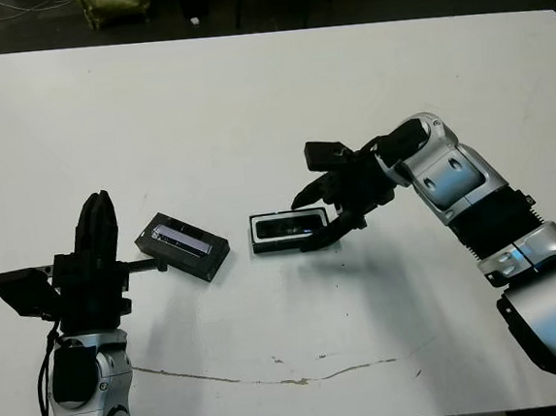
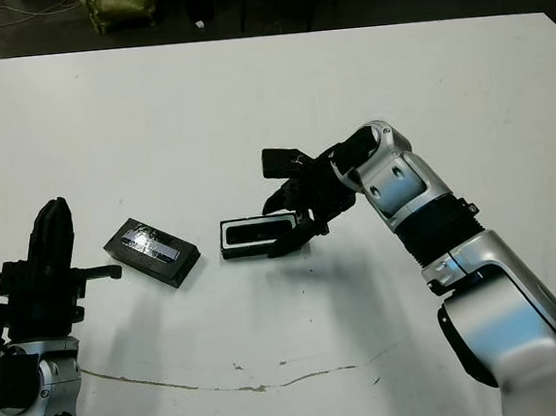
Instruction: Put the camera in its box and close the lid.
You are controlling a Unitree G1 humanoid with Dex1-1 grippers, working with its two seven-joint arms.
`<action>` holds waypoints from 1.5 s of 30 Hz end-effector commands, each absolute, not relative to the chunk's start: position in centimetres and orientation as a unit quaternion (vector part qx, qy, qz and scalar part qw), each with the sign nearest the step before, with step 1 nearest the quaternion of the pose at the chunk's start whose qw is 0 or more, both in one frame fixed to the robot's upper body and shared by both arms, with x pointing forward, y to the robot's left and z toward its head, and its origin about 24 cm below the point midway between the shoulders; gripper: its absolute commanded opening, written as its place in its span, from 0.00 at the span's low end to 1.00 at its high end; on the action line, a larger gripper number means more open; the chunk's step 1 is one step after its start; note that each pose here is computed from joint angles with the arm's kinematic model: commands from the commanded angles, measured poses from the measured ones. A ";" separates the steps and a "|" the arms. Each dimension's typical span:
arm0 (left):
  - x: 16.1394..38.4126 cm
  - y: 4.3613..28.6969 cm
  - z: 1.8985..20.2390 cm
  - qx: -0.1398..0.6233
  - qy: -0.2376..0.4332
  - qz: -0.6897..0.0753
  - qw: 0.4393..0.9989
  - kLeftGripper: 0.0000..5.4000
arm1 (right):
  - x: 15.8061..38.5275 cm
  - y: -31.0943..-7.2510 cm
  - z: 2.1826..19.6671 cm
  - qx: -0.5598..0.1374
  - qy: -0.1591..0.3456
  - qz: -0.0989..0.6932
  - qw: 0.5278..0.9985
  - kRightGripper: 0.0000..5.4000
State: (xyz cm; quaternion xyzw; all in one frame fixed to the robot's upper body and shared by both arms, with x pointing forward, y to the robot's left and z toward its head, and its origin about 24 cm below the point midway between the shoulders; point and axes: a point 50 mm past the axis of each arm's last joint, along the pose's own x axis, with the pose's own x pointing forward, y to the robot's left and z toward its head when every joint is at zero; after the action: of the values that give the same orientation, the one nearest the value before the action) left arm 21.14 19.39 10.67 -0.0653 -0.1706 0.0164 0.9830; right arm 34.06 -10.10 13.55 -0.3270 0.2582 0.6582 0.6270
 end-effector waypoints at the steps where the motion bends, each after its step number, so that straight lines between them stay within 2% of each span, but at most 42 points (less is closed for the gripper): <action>1: 21.1 19.6 10.1 -0.059 -0.155 0.021 0.986 0.00 | 34.2 -10.6 13.6 -0.332 0.264 0.651 0.629 0.85; 5: 21.2 19.5 10.1 -0.062 -0.154 0.019 0.986 0.00 | 34.3 -10.8 14.0 -0.332 0.256 0.652 0.632 1.00; 8: 21.1 19.5 10.1 -0.061 -0.154 0.019 0.986 0.00 | 34.4 -11.0 14.5 -0.319 0.248 0.652 0.641 1.00; 14: 21.2 19.5 10.2 -0.066 -0.154 0.019 0.986 0.00 | 34.5 -11.7 16.0 -0.296 0.199 0.651 0.670 1.00; 17: 21.2 19.5 10.1 -0.063 -0.155 0.018 0.986 0.00 | 34.2 -12.8 16.7 -0.254 0.177 0.622 0.720 1.00; 19: 21.2 19.5 10.1 -0.061 -0.155 0.018 0.986 0.00 | 33.7 -13.8 17.0 -0.222 0.143 0.594 0.760 0.98; 21: 21.2 19.5 10.1 -0.060 -0.155 0.020 0.986 0.00 | 33.0 -14.8 17.2 -0.192 0.107 0.561 0.798 0.93; 26: 21.2 19.5 10.1 -0.063 -0.154 0.021 0.986 0.00 | 30.8 -16.9 17.3 -0.154 0.041 0.464 0.871 0.72; 32: 21.2 19.7 10.1 -0.059 -0.157 0.021 0.986 0.00 | 27.1 -19.2 15.9 -0.155 -0.009 0.338 0.928 0.47; 35: 21.2 19.7 10.2 -0.054 -0.157 0.022 0.986 0.00 | 25.6 -19.7 15.0 -0.143 -0.033 0.287 0.947 0.33; 38: 21.3 19.8 10.3 -0.050 -0.157 0.021 0.986 0.00 | 24.1 -20.1 14.1 -0.100 -0.068 0.255 0.959 0.21; 42: 21.5 20.4 10.9 -0.003 -0.169 0.015 0.986 0.00 | 22.2 -20.4 13.2 -0.096 -0.089 0.215 0.968 0.04; 43: 21.5 20.7 11.1 0.009 -0.173 0.012 0.985 0.00 | 21.8 -20.4 13.0 -0.096 -0.094 0.209 0.969 0.00; 45: 21.7 21.3 11.7 0.033 -0.183 0.004 0.983 0.00 | 21.4 -20.4 12.4 -0.092 -0.109 0.202 0.969 0.00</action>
State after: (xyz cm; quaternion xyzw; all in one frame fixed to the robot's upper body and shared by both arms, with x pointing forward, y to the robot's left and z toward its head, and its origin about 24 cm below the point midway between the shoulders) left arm 21.61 20.69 11.74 0.0113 -0.1883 0.0080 0.9820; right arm 21.75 -20.27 13.03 -0.0930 -0.1081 0.2113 0.9670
